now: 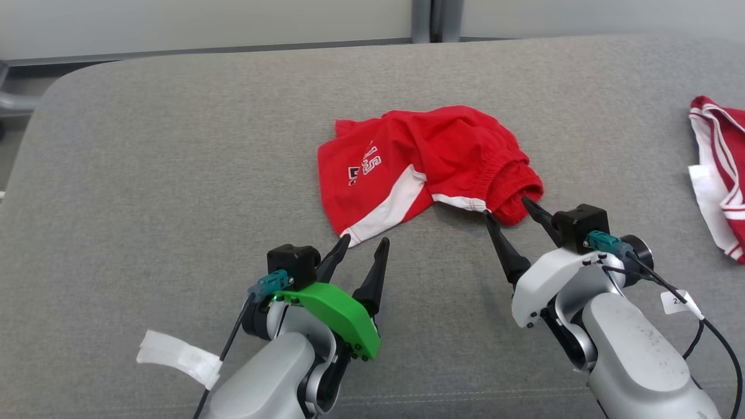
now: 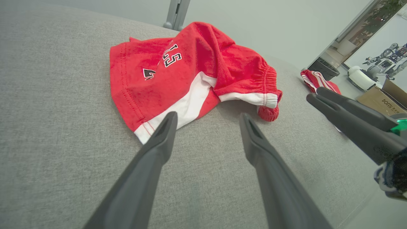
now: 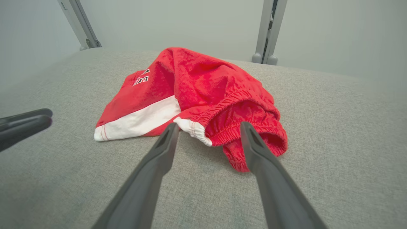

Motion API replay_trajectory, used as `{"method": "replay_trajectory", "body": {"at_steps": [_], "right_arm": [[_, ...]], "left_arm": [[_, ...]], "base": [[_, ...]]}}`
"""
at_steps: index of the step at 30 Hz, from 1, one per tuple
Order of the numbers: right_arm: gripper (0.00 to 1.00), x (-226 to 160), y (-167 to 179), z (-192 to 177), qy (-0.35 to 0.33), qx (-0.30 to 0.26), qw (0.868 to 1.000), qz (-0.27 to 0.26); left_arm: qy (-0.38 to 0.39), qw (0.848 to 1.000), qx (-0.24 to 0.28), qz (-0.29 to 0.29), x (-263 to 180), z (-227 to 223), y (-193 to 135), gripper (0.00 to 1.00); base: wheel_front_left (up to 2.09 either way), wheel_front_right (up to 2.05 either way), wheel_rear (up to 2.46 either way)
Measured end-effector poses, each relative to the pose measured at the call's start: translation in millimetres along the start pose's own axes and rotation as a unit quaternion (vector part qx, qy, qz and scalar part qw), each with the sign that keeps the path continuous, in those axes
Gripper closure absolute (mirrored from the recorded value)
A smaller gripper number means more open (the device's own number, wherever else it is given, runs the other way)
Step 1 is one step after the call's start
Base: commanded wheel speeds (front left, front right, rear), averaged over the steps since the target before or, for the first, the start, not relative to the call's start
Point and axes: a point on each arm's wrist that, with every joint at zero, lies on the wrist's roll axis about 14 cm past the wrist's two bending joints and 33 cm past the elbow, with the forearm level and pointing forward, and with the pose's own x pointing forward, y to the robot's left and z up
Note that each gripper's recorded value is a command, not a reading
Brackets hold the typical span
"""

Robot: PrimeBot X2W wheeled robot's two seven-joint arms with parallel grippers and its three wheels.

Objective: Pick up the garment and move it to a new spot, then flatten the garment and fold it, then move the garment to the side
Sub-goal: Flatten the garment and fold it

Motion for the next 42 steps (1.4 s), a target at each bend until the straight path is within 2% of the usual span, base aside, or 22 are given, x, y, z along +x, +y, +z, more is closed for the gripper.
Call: {"method": "replay_trajectory", "body": {"at_steps": [9, 16, 18, 21, 22, 23, 24, 28, 33, 38, 42], "right_arm": [[0.00, 33.8, 15.8, -16.7, 0.040, 0.007, 0.999, 0.032], [0.00, 49.5, 24.3, -34.4, 0.076, 0.013, 0.996, 0.046], [0.49, 52.3, 26.4, -37.0, 0.081, 0.017, 0.995, 0.049], [0.77, 54.5, 26.6, -36.5, 0.079, 0.013, 0.995, 0.052], [0.77, 55.9, 26.9, -33.3, 0.073, 0.013, 0.996, 0.054], [0.94, 57.6, 28.2, -29.1, 0.067, 0.015, 0.996, 0.056], [1.00, 59.1, 30.3, -24.3, 0.059, 0.019, 0.996, 0.059], [1.00, 63.5, 38.7, -0.2, 0.027, 0.022, 0.997, 0.075], [1.00, 64.3, 58.4, 44.5, -0.022, 0.062, 0.992, 0.107], [1.00, 51.3, 72.0, 94.0, -0.063, 0.125, 0.979, 0.147], [1.00, 34.3, 68.6, 137.9, -0.102, 0.171, 0.965, 0.168]], "left_arm": [[-0.034, 0.996, 0.010, 0.076, -46.5, 16.5, 43.2, 0.00], [-0.052, 0.993, 0.004, 0.105, -64.1, 25.7, 56.1, 0.00], [-0.053, 0.992, 0.002, 0.110, -67.1, 25.6, 59.3, 0.00], [-0.056, 0.992, 0.001, 0.113, -68.2, 28.4, 60.8, 0.00], [-0.058, 0.992, 0.000, 0.115, -68.5, 29.2, 61.6, 0.00], [-0.059, 0.992, -0.001, 0.116, -68.7, 30.0, 62.0, 0.00], [-0.059, 0.991, -0.001, 0.117, -69.1, 30.2, 62.7, 0.00], [-0.059, 0.991, -0.003, 0.120, -69.5, 30.0, 63.2, 0.00], [-0.062, 0.991, -0.007, 0.117, -69.3, 30.0, 59.6, 0.00], [-0.062, 0.992, -0.011, 0.109, -69.0, 29.1, 53.3, 0.00], [-0.067, 0.992, -0.012, 0.102, -67.0, 32.0, 47.9, 0.00]], "base": [[0.00, 0.00, 0.00], [0.00, 0.00, 0.00], [0.00, 0.00, 0.00], [0.00, 0.00, 0.00], [0.00, 0.00, 0.00], [0.00, 0.00, 0.00], [0.00, 0.00, 0.00], [0.00, 0.00, 0.00], [0.00, 0.00, 0.00], [0.00, 0.00, 0.00], [0.00, 0.00, 0.00]]}}
